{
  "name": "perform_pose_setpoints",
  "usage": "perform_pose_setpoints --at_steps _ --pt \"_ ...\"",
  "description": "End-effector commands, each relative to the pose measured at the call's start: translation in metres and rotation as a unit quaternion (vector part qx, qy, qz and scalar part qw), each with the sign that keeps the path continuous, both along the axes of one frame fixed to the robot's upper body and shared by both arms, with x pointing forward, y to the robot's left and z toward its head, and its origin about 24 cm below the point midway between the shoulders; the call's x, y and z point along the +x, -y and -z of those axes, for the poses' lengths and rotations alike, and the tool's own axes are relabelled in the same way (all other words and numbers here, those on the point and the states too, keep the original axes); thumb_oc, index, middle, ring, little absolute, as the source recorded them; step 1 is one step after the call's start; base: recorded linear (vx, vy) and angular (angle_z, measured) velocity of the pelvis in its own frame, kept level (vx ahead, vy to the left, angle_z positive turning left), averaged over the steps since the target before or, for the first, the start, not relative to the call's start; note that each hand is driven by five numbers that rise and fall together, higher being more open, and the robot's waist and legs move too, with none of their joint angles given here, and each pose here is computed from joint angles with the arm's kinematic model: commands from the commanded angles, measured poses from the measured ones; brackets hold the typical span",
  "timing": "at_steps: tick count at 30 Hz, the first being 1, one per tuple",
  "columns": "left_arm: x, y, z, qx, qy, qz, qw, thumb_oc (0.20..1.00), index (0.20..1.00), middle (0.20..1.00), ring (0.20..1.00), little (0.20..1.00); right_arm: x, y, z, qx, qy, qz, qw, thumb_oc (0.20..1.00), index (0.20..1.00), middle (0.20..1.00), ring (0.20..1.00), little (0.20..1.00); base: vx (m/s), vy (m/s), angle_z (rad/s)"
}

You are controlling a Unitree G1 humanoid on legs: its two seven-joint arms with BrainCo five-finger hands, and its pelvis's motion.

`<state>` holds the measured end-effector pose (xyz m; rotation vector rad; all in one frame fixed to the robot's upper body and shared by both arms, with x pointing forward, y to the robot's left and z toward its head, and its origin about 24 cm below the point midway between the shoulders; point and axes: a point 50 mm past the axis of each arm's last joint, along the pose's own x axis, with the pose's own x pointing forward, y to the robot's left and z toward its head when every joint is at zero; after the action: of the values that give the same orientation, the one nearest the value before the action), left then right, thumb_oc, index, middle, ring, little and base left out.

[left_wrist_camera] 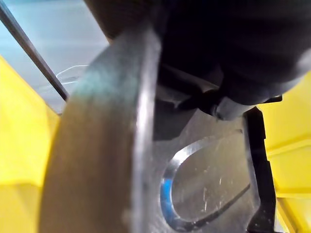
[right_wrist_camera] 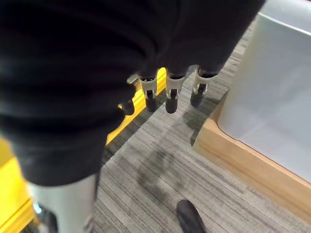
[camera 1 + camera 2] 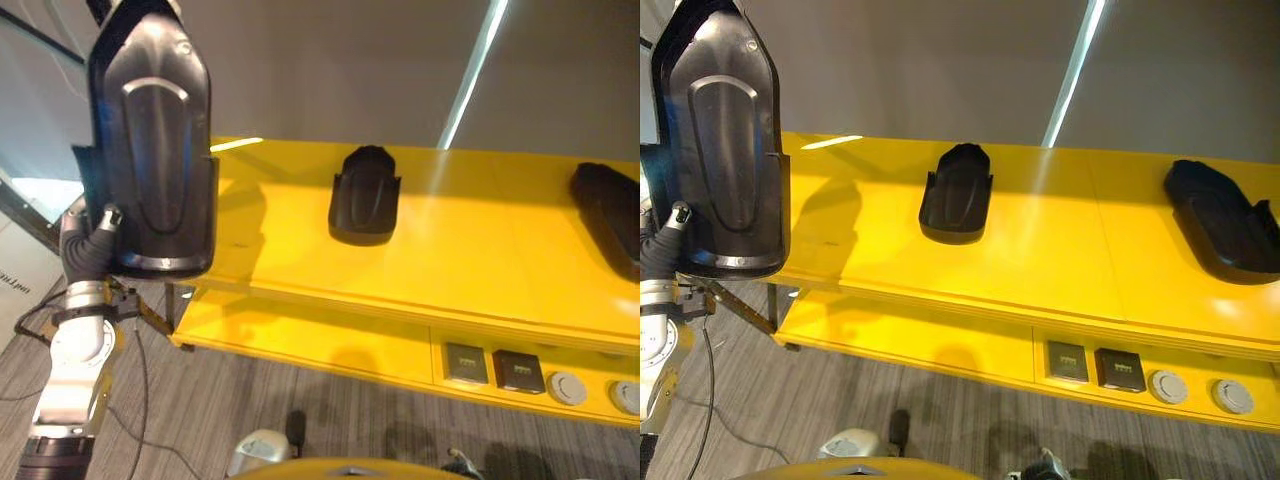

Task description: Move parts from the plastic box to the shelf.

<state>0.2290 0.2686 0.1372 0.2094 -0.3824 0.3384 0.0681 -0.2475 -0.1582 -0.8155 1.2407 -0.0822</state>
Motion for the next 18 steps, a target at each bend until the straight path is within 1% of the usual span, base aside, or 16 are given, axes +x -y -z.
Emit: perform_pose_setpoints --at_steps 1,6,9,12,14,18 --pt "0.003 -0.001 -0.024 0.014 0.052 0.01 0.998 0.2 0.2 0.2 0.2 0.2 -0.016 0.016 -0.001 -0.015 -0.024 0.042 0.999 1.0 1.0 1.0 1.0 1.0 0.09 0.243 -0.04" --pt "0.014 -0.001 -0.024 0.024 0.038 0.026 0.999 0.2 0.2 0.2 0.2 0.2 -0.025 0.016 0.0 -0.003 -0.012 0.088 0.996 1.0 1.0 1.0 1.0 1.0 0.06 0.283 -0.03" --pt "0.019 -0.001 -0.02 0.02 0.033 0.021 0.999 0.2 0.2 0.2 0.2 0.2 -0.026 0.017 0.0 0.003 -0.012 0.072 0.997 1.0 1.0 1.0 1.0 1.0 0.0 0.129 0.25" --pt "0.022 0.006 -0.018 0.003 0.032 0.026 0.999 0.2 0.2 0.2 0.2 0.2 -0.024 0.019 -0.001 0.002 -0.011 0.047 0.999 1.0 1.0 1.0 1.0 1.0 0.08 -0.061 0.25" --pt "0.02 0.016 -0.012 -0.007 0.025 0.032 0.999 0.2 0.2 0.2 0.2 0.2 -0.022 0.019 -0.001 0.0 -0.016 0.028 0.999 1.0 1.0 1.0 1.0 1.0 0.13 -0.071 0.42" --pt "0.024 0.031 -0.002 -0.028 0.003 0.063 0.998 0.2 0.2 0.2 0.2 0.2 -0.022 0.019 -0.001 -0.006 -0.021 0.043 0.999 1.0 1.0 1.0 1.0 1.0 0.11 -0.076 0.28"
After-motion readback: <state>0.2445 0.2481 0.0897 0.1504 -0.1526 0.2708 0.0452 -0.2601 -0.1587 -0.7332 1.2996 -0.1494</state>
